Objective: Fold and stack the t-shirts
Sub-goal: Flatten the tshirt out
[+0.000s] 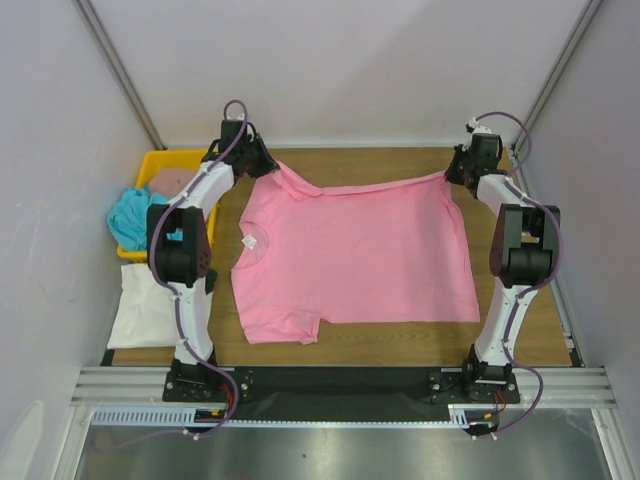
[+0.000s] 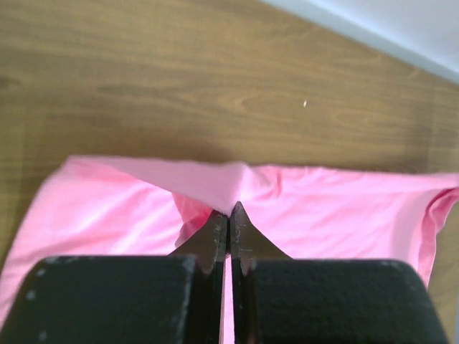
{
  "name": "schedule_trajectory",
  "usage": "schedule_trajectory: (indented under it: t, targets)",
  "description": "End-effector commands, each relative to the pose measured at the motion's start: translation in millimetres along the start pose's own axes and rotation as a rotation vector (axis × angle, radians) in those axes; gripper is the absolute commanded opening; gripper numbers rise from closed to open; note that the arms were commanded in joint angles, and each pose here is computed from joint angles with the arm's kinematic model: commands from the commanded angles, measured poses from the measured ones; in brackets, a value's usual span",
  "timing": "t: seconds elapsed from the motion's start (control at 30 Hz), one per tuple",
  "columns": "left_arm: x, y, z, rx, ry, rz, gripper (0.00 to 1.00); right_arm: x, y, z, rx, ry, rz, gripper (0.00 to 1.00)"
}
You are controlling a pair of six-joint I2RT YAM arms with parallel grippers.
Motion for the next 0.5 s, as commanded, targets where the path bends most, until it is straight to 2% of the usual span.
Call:
schedule_trajectory:
  t: [0.0, 0.23, 0.47]
  targets:
    - [14.4, -34.6, -22.4, -0.064, -0.008, -0.025, 0.00, 16.3, -9.5, 2.9, 0.012, -0.015, -0.025, 0.00]
    - [-6.4, -61.2, -19.5, -0.030, -0.016, 0.037, 0.00, 8.7, -19.7, -4.9, 0.009, -0.045, 0.017, 0.00]
    - [0.4, -84.6, -12.9, -0.039, -0.076, 0.021, 0.00, 8.5, -21.9, -14.4, 0.029, -0.083, 0.043, 0.00]
Point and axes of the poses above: each gripper's point midway between its finger pads, its own y axis out along the fingers, its own z axis along the line the jaws close on, x = y × z, the point moved 2 cm from there along -y, back along the fingers, and after that the axes turned 13 degrees about y, right-handed, at the moved point
